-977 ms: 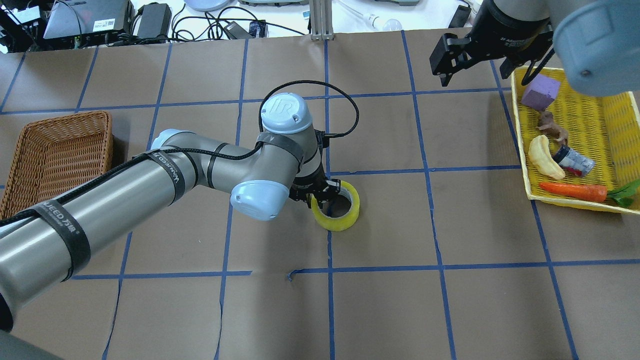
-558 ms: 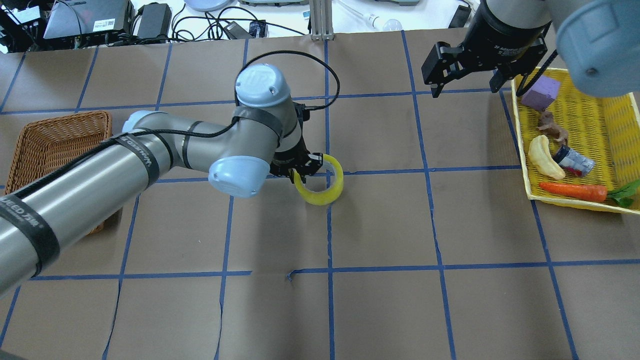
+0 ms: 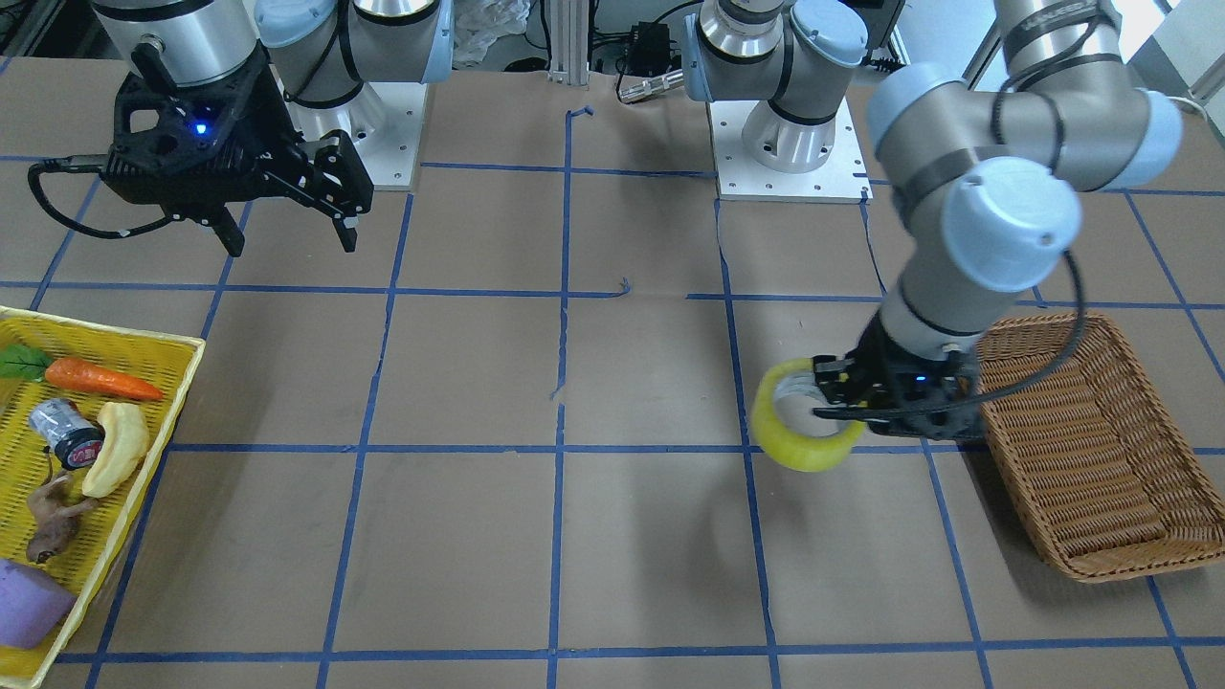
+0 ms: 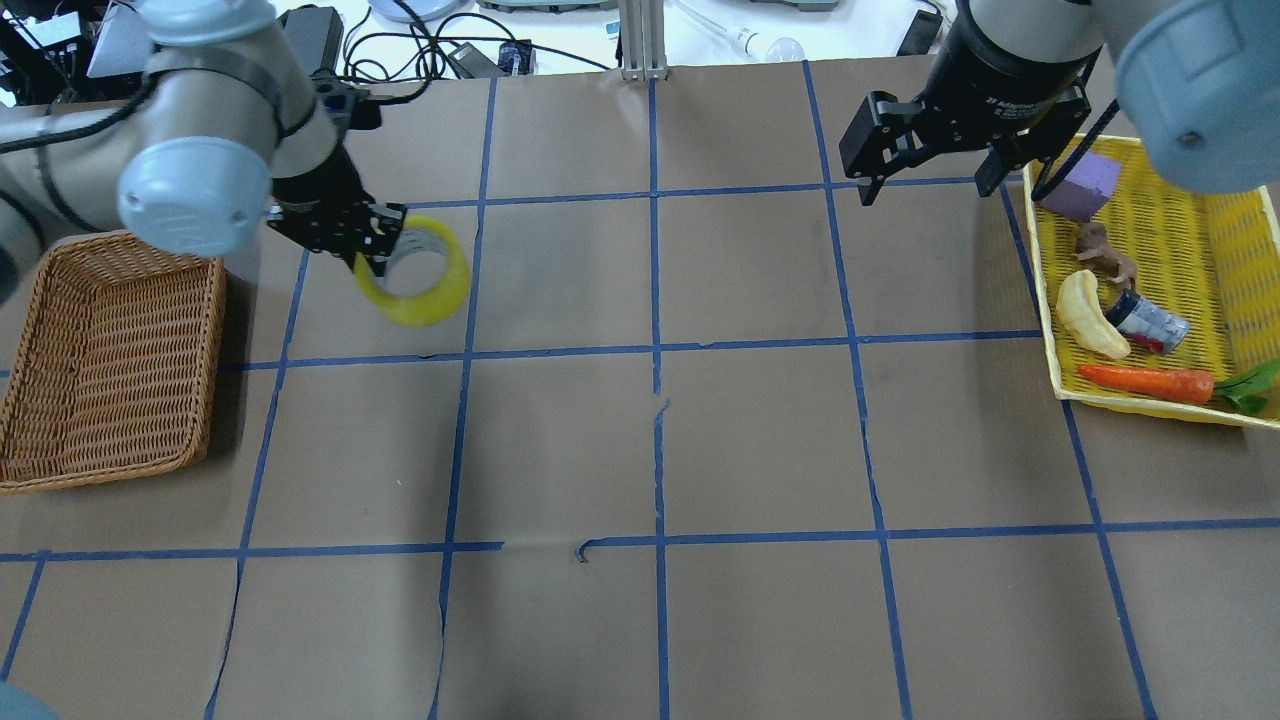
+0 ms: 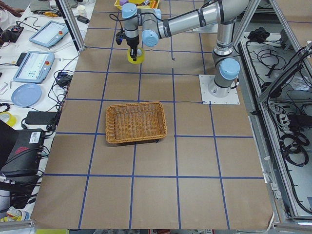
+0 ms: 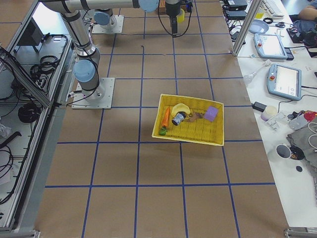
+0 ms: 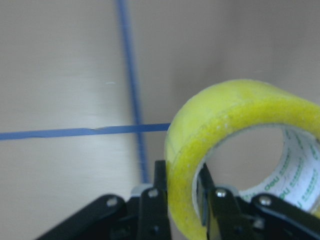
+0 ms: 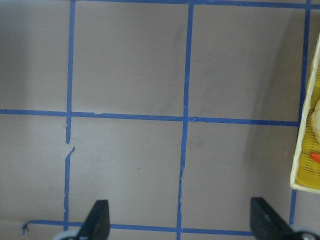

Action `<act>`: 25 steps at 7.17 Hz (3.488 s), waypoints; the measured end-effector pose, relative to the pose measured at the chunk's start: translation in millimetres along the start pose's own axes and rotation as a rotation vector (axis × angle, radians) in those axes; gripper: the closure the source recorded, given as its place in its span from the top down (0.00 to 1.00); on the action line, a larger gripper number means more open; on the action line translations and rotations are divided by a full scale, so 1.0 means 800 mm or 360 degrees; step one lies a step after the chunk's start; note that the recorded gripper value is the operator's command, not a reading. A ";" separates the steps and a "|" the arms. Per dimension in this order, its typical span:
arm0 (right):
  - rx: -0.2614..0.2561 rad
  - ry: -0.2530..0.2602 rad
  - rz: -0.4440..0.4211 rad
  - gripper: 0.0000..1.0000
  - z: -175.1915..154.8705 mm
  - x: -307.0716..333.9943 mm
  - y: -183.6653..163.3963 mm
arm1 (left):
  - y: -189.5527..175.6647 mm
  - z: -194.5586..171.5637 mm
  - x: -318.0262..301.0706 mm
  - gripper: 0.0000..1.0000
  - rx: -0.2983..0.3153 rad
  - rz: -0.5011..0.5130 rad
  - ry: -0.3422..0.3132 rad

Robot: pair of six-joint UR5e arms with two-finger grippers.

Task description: Transfer tape with both arms

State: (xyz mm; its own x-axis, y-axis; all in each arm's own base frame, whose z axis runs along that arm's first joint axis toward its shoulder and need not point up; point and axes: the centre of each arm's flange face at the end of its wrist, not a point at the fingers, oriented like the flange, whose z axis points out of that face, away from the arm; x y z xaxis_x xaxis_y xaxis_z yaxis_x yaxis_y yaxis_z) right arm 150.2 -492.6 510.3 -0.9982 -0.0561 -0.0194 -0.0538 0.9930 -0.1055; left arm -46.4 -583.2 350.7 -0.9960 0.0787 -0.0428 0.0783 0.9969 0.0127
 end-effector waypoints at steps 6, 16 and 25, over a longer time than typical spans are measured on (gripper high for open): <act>0.0001 -0.0001 0.0000 1.00 -0.001 0.000 0.000 | 0.097 0.060 -0.415 0.01 0.0005 0.0171 0.0044; 0.0000 -0.0003 -0.0002 1.00 0.000 0.000 0.000 | 0.037 0.064 -0.373 0.95 0.0124 0.0257 0.0051; -0.0003 -0.0002 -0.0001 1.00 0.000 0.000 0.000 | 0.040 -0.183 0.085 0.96 0.0094 0.0003 -0.0024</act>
State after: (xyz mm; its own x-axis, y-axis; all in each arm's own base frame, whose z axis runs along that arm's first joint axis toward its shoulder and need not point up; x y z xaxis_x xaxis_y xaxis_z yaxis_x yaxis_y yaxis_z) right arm 150.2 -492.3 510.0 -0.9982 -0.0568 -0.0204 -0.0544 0.9931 -0.1040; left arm -118.1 -547.2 494.7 -0.9951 0.0805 -0.0576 0.0832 0.9955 -0.0462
